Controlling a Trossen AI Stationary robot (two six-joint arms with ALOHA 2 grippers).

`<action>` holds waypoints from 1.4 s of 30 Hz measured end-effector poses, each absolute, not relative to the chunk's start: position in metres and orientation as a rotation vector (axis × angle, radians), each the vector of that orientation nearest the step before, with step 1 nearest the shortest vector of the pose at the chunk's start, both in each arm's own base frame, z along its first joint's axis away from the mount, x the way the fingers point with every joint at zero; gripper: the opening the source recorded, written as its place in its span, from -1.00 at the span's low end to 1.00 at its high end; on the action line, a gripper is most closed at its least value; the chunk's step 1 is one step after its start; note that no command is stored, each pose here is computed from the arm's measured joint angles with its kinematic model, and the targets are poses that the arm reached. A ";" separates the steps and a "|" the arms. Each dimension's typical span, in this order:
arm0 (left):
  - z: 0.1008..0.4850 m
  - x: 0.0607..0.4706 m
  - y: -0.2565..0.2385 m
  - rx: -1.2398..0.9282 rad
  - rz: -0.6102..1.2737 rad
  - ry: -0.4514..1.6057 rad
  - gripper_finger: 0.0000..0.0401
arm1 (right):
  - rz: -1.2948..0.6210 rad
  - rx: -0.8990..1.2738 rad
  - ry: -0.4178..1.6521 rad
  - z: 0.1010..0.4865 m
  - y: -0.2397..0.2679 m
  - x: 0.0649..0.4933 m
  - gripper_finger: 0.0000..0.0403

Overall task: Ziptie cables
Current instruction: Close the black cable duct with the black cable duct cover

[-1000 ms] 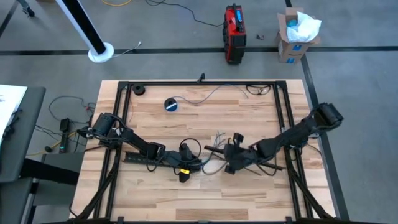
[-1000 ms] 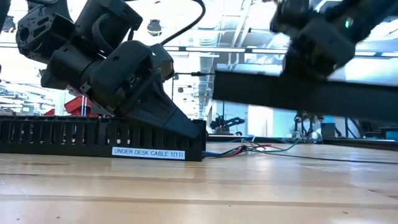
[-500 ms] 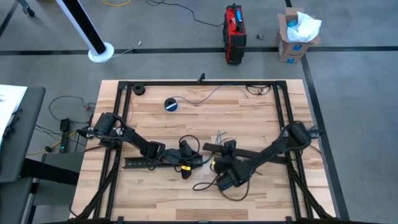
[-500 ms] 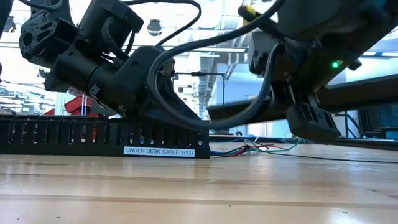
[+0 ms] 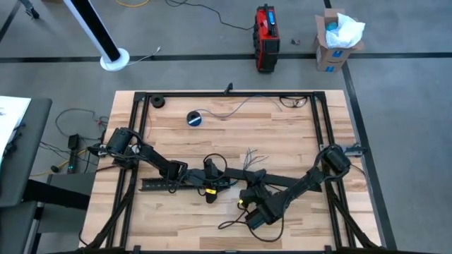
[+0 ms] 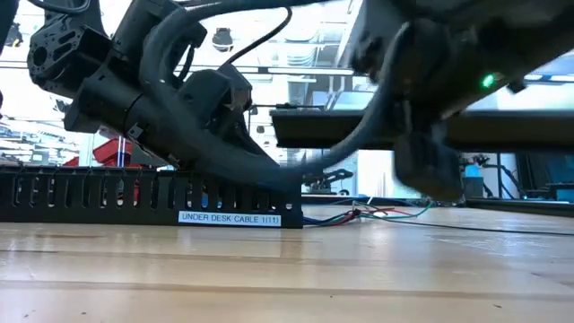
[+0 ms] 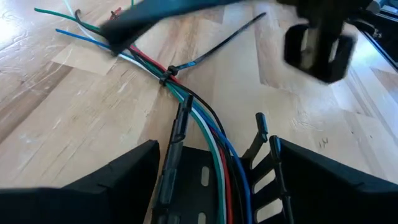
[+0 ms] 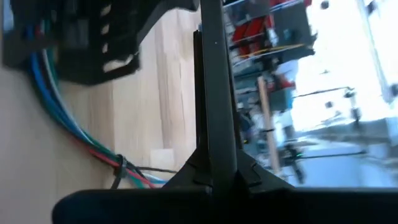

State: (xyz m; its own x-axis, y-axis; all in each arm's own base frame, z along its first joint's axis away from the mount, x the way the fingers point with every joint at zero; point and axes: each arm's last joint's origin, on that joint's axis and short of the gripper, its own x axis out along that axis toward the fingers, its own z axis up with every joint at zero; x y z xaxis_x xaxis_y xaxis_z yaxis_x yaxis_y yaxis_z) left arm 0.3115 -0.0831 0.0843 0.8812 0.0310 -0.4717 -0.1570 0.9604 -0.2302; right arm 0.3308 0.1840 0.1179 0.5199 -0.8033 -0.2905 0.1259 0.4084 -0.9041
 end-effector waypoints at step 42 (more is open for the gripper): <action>0.084 0.312 -0.084 -0.326 0.075 0.493 0.48 | -0.662 -0.603 0.705 0.070 0.208 0.334 -0.70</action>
State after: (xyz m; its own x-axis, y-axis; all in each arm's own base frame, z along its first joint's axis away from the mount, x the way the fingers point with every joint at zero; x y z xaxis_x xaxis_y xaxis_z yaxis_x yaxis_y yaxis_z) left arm 0.3116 -0.0836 0.0844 0.8794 -0.0078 -0.4760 -0.1482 0.9457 -0.2894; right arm 0.3338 0.2075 0.0698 0.5809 -0.7179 -0.3836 0.3368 0.6410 -0.6897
